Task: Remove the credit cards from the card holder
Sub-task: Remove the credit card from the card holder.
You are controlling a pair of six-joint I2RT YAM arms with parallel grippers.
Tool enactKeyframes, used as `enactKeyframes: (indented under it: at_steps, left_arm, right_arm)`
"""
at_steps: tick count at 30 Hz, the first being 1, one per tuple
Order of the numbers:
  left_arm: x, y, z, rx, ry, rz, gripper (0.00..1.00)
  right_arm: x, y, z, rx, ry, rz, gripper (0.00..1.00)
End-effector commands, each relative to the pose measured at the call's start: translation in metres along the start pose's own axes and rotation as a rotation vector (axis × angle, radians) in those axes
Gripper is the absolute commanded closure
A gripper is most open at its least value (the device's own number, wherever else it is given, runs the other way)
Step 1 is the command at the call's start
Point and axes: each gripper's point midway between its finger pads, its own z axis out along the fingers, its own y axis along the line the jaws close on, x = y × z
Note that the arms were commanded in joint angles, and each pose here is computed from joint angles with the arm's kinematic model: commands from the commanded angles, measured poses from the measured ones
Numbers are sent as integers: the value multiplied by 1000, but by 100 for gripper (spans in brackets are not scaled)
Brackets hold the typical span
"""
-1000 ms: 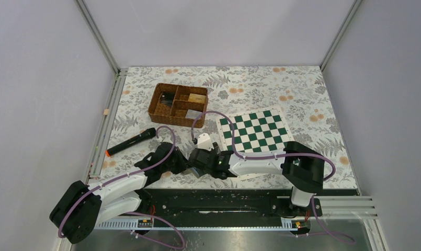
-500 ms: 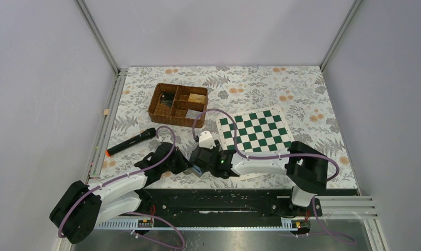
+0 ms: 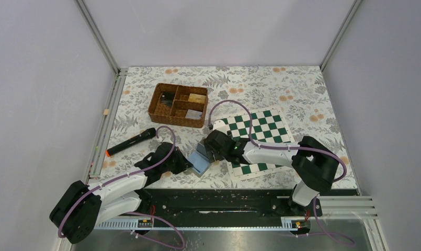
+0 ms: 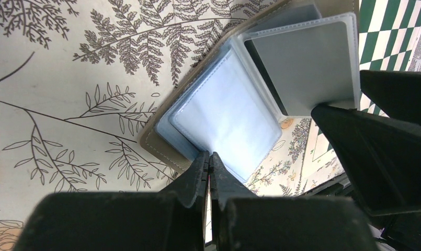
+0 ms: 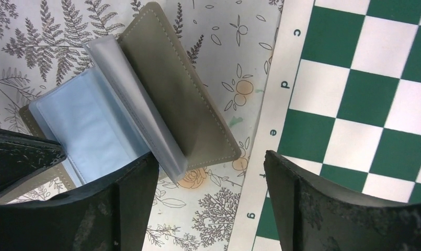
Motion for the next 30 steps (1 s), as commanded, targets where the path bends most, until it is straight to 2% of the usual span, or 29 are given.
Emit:
enactKeyframes:
  at_steps: [1,6,9,18,22,24,28,30]
  left_arm:
    - [8,33,0,-130,16,21,100]
    - [4,34,-2,-149,3,34,100]
    - [-3,36,-5,-173,-26,41,100]
    - [-11,39,-8,-203,-43,48,100]
    - [-14,36,-9,-198,-48,50,100]
    - [-19,32,-11,-193,-57,53,100]
    - [-31,21,-20,-188,-80,72,100]
    - [-41,7,-30,-168,-101,84,100]
  right_arm:
    - [-16,14,-1,-143,-18,37,20]
    - [-21,19,2,-264,25,76,24]
    - [-25,16,5,-293,44,101,28]
    - [-17,22,14,-382,130,145,31]
    - [-22,28,14,-411,112,158,34]
    - [-22,29,12,-422,113,168,41]
    - [-22,38,1,-485,104,249,73]
    - [-21,41,-4,-518,92,301,84]
